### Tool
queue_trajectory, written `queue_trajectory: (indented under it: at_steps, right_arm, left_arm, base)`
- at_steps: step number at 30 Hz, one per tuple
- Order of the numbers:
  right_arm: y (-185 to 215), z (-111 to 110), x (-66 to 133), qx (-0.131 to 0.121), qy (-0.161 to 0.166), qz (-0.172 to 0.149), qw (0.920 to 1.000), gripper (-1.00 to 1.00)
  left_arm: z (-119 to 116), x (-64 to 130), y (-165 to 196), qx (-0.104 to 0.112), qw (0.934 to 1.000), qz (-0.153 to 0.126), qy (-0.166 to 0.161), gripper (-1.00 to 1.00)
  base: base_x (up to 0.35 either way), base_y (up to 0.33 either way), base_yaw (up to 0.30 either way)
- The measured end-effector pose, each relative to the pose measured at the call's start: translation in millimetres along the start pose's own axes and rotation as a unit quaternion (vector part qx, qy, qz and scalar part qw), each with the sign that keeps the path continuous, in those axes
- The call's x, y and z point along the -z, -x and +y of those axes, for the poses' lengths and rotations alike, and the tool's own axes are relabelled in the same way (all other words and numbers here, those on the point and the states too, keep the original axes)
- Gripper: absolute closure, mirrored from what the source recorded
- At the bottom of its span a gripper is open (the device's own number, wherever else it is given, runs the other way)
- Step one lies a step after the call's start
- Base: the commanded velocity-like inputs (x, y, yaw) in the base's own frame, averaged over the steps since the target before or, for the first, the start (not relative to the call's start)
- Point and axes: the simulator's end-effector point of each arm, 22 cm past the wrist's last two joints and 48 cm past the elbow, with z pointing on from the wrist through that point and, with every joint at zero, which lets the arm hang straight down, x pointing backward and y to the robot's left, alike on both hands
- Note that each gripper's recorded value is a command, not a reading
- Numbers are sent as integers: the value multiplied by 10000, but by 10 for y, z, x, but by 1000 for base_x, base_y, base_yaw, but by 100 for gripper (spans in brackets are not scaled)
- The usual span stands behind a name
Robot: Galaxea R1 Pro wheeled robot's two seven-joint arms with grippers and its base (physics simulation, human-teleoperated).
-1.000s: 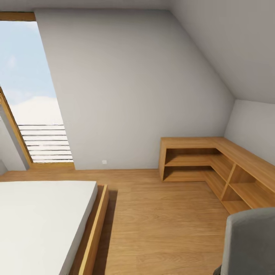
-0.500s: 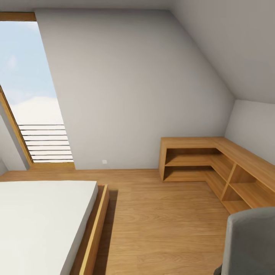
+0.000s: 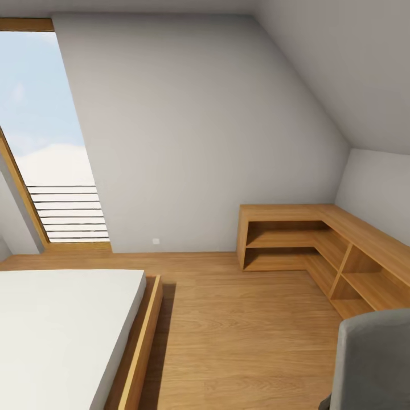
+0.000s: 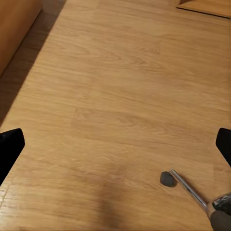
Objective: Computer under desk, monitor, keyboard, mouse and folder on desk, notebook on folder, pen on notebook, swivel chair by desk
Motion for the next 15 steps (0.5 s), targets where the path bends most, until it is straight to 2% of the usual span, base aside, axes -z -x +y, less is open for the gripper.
queue_trajectory:
  at_steps: [9, 15]
  right_arm:
    - [9, 12, -3, -6, 13, -11, 10000, -100]
    - [9, 23, -4, -19, 17, -10, 10000, -100]
  left_arm:
    - [0, 0, 0, 0, 10000, 0, 0, -100]
    - [2, 0, -5, 1, 10000, 6, 3, -100]
  base:
    - [0, 0, 0]
    - [0, 0, 67]
